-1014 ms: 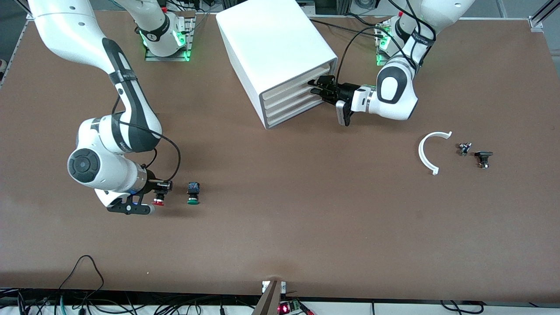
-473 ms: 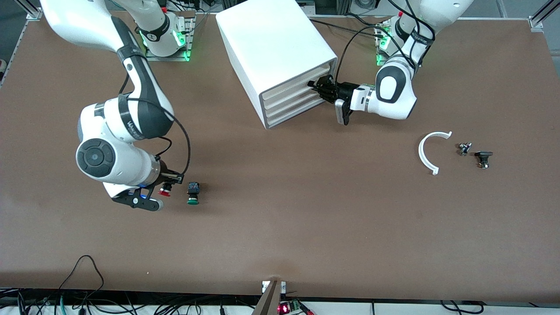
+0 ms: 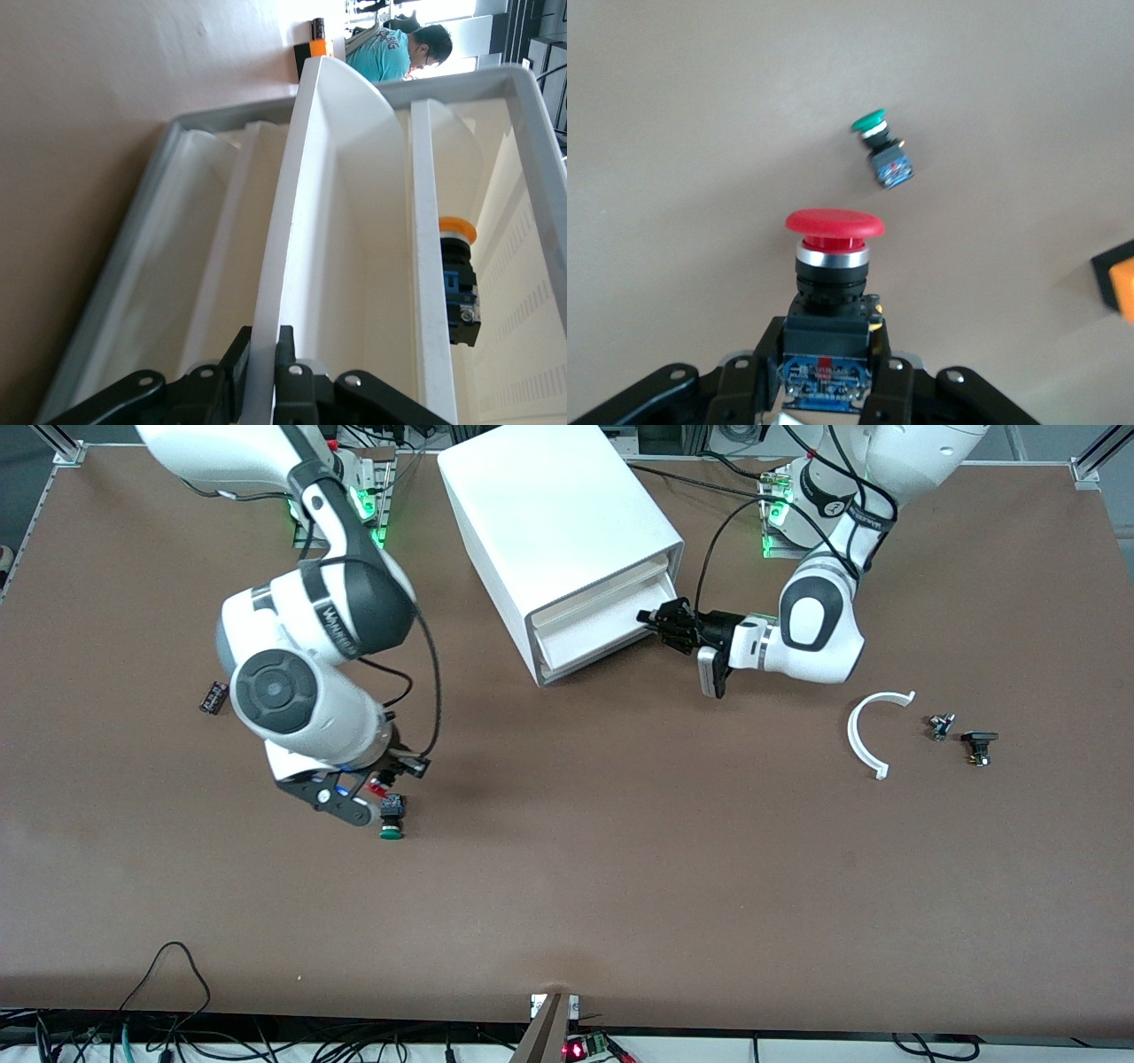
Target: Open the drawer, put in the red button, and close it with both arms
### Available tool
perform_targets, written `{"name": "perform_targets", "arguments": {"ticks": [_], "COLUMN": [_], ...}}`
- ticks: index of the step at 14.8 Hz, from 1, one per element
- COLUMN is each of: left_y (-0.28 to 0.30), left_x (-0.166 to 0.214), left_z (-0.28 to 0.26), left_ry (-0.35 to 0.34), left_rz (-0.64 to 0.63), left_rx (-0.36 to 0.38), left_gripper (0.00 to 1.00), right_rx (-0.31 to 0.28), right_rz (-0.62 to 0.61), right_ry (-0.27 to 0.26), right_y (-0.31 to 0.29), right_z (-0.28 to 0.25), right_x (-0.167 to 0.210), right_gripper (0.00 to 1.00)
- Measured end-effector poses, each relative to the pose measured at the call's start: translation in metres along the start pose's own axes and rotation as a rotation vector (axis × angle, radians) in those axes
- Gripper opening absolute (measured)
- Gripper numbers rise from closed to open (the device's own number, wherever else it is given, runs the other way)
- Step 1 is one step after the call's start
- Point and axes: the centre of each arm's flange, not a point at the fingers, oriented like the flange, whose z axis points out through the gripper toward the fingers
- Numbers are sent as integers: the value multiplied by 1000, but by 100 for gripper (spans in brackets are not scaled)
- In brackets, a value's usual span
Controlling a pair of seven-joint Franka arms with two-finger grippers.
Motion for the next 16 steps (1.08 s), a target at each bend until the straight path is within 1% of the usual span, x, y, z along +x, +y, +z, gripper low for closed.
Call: {"name": "perform_targets", "arguments": {"ticks": [3, 7, 11, 13, 14, 16], "left_y": [-11, -22, -28, -29, -30, -29], "left_x": [19, 49, 60, 61, 61, 64], "left_z": [-31, -72, -81, -83, -84, -88], "left_ry": [9, 13, 15, 18, 17, 0], "left_rz": [23, 34, 40, 36, 36, 42], "left_rx": [13, 44, 43, 46, 57, 84], "left_gripper": [14, 14, 14, 16, 22, 40], "right_rx": [25, 100, 176, 208, 227, 246], "right_rz": [80, 201, 304, 344, 366, 404], "right_ry": [22, 56, 66, 64, 61, 51], "right_y": [-30, -65, -99, -114, -122, -138], "right_z": [-14, -41, -46, -47, -47, -39], "right_x": [-39, -87, -139, -166, -182, -213], "right_gripper": [41, 41, 41, 41, 41, 41]}}
